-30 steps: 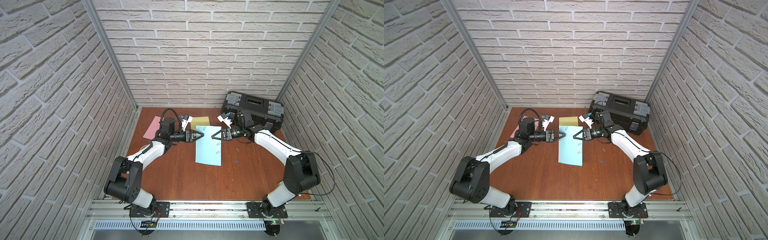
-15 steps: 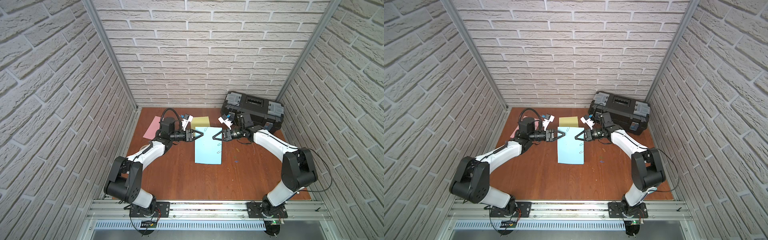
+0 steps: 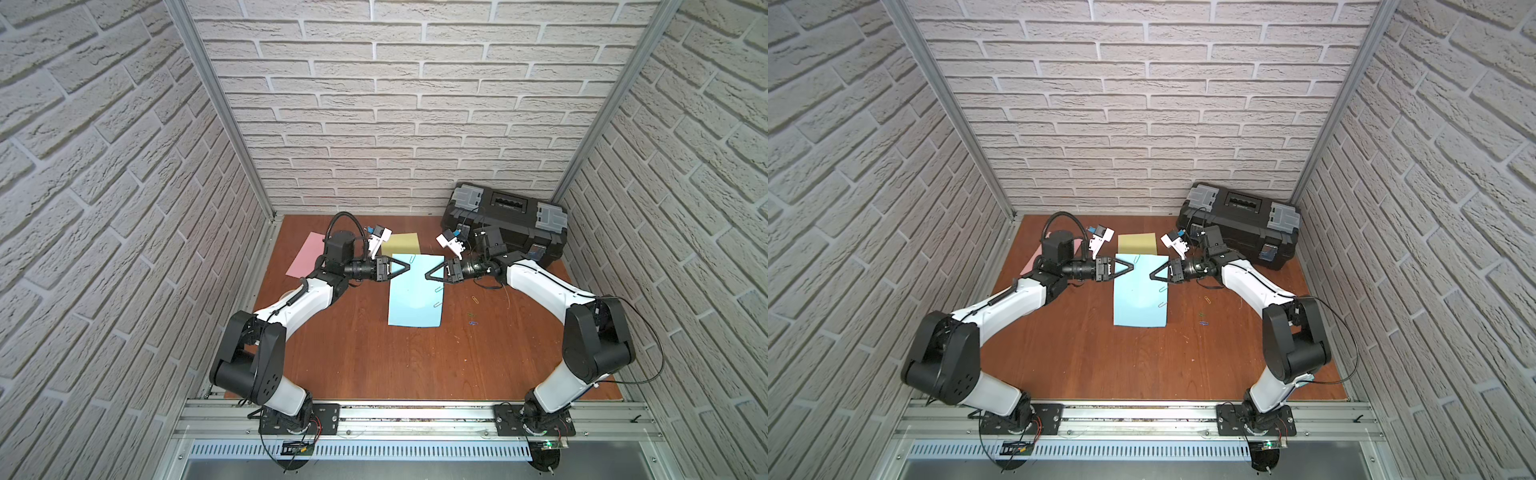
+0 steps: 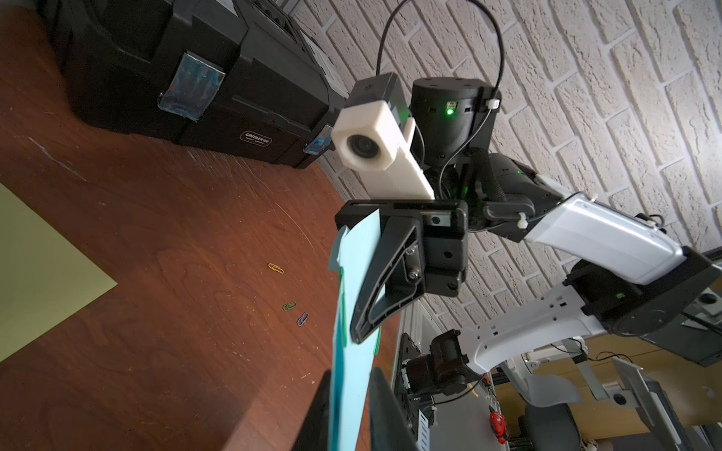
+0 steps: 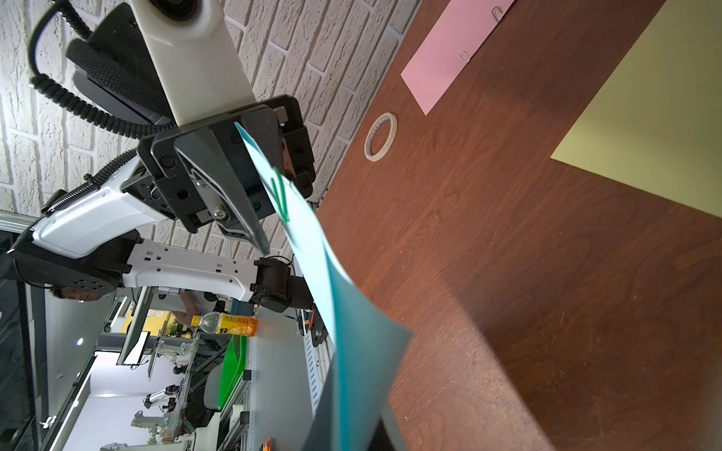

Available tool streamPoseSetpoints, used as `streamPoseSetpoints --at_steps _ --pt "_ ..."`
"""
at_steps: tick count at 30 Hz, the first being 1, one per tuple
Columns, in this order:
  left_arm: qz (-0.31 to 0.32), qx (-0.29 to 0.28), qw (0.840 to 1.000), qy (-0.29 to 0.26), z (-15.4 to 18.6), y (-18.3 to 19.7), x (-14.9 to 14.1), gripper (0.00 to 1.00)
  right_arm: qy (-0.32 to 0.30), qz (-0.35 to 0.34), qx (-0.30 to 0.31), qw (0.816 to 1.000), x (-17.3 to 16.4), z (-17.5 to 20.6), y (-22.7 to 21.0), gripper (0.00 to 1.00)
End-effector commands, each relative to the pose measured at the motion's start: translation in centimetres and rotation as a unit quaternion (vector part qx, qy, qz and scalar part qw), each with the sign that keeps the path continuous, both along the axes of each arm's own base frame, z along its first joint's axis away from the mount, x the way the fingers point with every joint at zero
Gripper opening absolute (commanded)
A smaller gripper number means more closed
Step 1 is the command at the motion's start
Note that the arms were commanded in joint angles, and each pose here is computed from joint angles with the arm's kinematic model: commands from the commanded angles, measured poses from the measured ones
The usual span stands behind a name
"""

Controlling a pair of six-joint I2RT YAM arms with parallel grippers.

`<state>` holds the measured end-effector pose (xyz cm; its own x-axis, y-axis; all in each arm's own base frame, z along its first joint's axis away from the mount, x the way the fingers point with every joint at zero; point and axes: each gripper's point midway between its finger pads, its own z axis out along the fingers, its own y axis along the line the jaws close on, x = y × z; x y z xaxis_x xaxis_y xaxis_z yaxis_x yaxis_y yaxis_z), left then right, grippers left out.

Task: Unclip the paperclips from the documents
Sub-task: Pick up the document from the center of the board.

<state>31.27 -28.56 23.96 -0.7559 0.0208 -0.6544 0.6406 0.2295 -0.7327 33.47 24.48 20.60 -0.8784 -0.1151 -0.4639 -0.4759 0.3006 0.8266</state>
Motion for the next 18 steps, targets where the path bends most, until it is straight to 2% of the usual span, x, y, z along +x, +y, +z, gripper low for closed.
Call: streamPoseSetpoints --at_steps 1,8,12,18 --pt "-0.008 -0.001 1.0 -0.025 0.9 -0.3 0.1 0.12 -0.015 0.0 0.001 1.0 0.1 0.2 0.0 0.03" --pt "-0.001 0.018 0.999 -0.031 0.6 -0.1 0.0 0.0 -0.014 -0.001 -0.008 1.0 0.1 -0.1 -0.1 0.05" --pt "0.0 0.035 0.999 -0.038 0.6 0.1 -0.1 0.0 -0.024 0.003 -0.022 0.999 -0.1 0.1 -0.4 0.19" --pt "-0.021 0.054 0.996 -0.06 1.3 0.4 -1.1 0.0 -0.064 0.011 -0.079 0.995 -0.9 0.9 -1.5 0.43"
